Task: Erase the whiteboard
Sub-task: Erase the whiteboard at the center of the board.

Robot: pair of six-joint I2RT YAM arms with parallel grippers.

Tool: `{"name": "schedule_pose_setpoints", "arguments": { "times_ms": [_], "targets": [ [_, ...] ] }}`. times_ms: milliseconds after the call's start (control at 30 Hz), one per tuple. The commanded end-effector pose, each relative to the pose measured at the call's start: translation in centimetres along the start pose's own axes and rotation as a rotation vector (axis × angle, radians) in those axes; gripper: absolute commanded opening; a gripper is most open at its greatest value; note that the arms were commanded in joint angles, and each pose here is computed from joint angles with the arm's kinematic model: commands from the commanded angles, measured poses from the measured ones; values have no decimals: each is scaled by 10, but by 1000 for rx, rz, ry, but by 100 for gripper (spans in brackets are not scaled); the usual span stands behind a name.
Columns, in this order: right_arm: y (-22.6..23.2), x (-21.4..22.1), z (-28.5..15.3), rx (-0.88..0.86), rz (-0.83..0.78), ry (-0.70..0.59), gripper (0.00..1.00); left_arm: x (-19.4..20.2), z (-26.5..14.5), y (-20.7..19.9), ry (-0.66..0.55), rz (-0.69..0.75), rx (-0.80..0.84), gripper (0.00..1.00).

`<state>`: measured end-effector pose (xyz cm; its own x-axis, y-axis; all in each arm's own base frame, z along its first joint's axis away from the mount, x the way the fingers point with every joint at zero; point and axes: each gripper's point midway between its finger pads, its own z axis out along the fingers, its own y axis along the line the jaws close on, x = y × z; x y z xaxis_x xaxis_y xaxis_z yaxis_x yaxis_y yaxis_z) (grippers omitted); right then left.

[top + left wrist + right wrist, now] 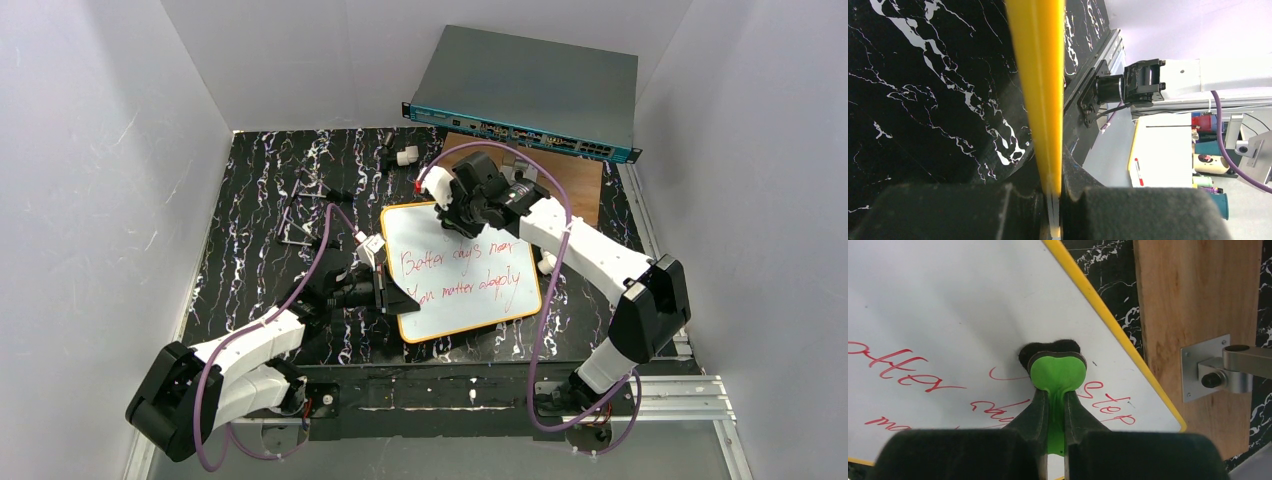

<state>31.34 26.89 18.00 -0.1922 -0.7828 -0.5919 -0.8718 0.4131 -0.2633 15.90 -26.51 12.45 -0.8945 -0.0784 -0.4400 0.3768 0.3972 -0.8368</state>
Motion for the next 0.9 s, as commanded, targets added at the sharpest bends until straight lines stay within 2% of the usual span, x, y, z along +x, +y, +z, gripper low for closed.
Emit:
{"name": "schedule_pose_setpoints", "arguments": {
  "times_ms": [0,100,267,367,500,700,767,867],
  "targets": [
    [-16,2,2,68,-4,-9,1,-9,1,-20,-4,176,81,0],
    [-3,10,4,3,-44,-3,1,-8,0,-20,-4,176,81,0],
    [51,14,-8,-284,-99,-42,1,-9,0,-21,-7,176,81,0],
    [59,4,-10,-328,-82,-76,1,-9,1,-20,-7,173,79,0],
    [35,-15,-5,-228,-23,-84,1,-10,1,-20,-8,170,79,0],
    [-33,-20,2,97,70,-39,1,-9,0,-21,-11,165,81,0],
    [-41,-15,1,134,71,-28,1,-9,0,-21,-13,168,82,0],
    [-32,-1,2,101,14,-6,1,-9,-1,-21,-12,170,80,0]
  ]
}}
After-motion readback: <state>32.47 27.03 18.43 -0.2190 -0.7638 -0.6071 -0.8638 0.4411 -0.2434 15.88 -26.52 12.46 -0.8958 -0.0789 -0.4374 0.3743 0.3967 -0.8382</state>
